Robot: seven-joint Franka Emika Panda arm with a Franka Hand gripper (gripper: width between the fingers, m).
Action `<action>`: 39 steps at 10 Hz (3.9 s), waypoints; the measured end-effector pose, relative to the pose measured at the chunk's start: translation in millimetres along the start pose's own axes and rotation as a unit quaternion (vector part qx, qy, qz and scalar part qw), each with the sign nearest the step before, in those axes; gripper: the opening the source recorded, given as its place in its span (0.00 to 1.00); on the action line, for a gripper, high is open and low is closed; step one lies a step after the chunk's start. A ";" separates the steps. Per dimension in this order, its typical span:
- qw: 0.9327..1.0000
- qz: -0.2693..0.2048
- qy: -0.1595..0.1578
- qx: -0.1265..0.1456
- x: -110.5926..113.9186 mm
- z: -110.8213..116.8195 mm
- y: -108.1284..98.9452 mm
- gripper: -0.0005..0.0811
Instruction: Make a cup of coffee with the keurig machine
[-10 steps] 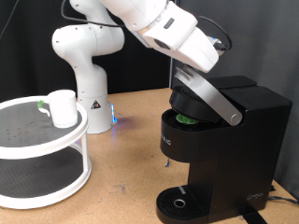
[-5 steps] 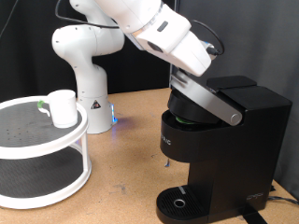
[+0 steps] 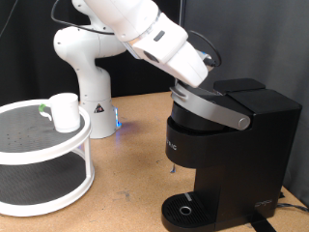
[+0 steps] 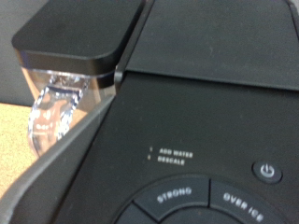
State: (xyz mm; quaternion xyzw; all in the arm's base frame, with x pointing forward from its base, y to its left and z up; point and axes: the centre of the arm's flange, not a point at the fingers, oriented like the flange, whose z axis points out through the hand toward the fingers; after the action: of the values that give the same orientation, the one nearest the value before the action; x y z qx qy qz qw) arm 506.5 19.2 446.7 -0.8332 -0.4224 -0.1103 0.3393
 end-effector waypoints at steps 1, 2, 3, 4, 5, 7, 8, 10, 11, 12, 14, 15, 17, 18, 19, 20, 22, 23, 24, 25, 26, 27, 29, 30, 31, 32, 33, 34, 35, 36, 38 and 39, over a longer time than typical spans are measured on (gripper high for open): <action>1.000 0.003 0.000 -0.004 -3.5 1.1 2.5 0.01; 1.000 0.006 0.001 -0.009 -6.2 2.3 5.3 0.01; 1.000 0.010 -0.001 -0.013 -9.4 4.5 8.8 0.01; 1.000 0.013 -0.004 -0.018 -12.3 6.8 12.5 0.01; 1.000 0.017 -0.007 -0.024 -15.2 9.7 16.5 0.01; 0.999 0.024 -0.013 -0.029 -20.6 17.1 25.8 0.01; 0.999 0.028 -0.016 -0.031 -23.0 21.0 30.2 0.01; 0.999 0.028 -0.016 -0.032 -23.1 21.2 31.6 0.01; 0.999 0.028 -0.016 -0.032 -23.1 21.3 31.6 0.01; 0.999 0.028 -0.016 -0.032 -23.2 21.3 31.6 0.01; 0.999 0.029 -0.015 -0.031 -22.9 21.2 31.4 0.01; 0.999 0.029 -0.010 -0.029 -22.4 21.2 31.2 0.01; 1.000 0.017 0.019 -0.013 -17.9 17.9 28.8 0.01; 0.999 0.012 0.032 -0.004 -14.9 12.7 26.6 0.01; 0.999 0.008 0.042 0.004 -11.2 6.3 23.7 0.01; 0.999 0.004 0.049 0.012 -7.3 -1.9 20.2 0.01; 0.998 -0.008 0.058 0.018 -0.5 -19.2 11.8 0.01; 0.998 -0.012 0.061 0.018 2.0 -26.4 8.1 0.01; 0.998 -0.014 0.065 0.015 4.4 -33.5 5.4 0.01; 0.997 -0.015 0.068 0.012 5.4 -38.3 2.9 0.01; 0.998 -0.014 0.067 0.013 4.7 -37.1 3.5 0.01; 0.997 -0.009 0.080 0.012 4.7 -35.9 5.0 0.01; 0.989 0.009 0.145 -0.008 -0.5 -35.6 9.6 0.01; 0.986 0.020 0.163 -0.005 -11.0 -37.0 7.3 0.01; 0.985 0.038 0.170 0.006 -24.1 -40.2 3.7 0.01; 0.983 0.059 0.172 0.021 -37.0 -44.4 -0.7 0.01; 0.981 0.066 0.177 0.035 -48.0 -49.5 -5.9 0.01; 0.980 0.067 0.183 0.042 -55.3 -53.2 -12.5 0.01; 0.980 0.068 0.182 0.041 -54.9 -51.9 -11.6 0.01; 0.980 0.075 0.181 0.044 -55.2 -50.1 -10.2 0.01; 0.972 0.144 0.178 0.055 -58.2 -46.9 -6.5 0.01; 0.966 0.179 0.178 0.054 -62.4 -46.4 -4.4 0.01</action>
State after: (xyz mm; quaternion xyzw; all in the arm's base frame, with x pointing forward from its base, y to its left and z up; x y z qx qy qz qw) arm 469.2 -48.8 454.0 -0.8424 -0.2044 -0.1714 0.4683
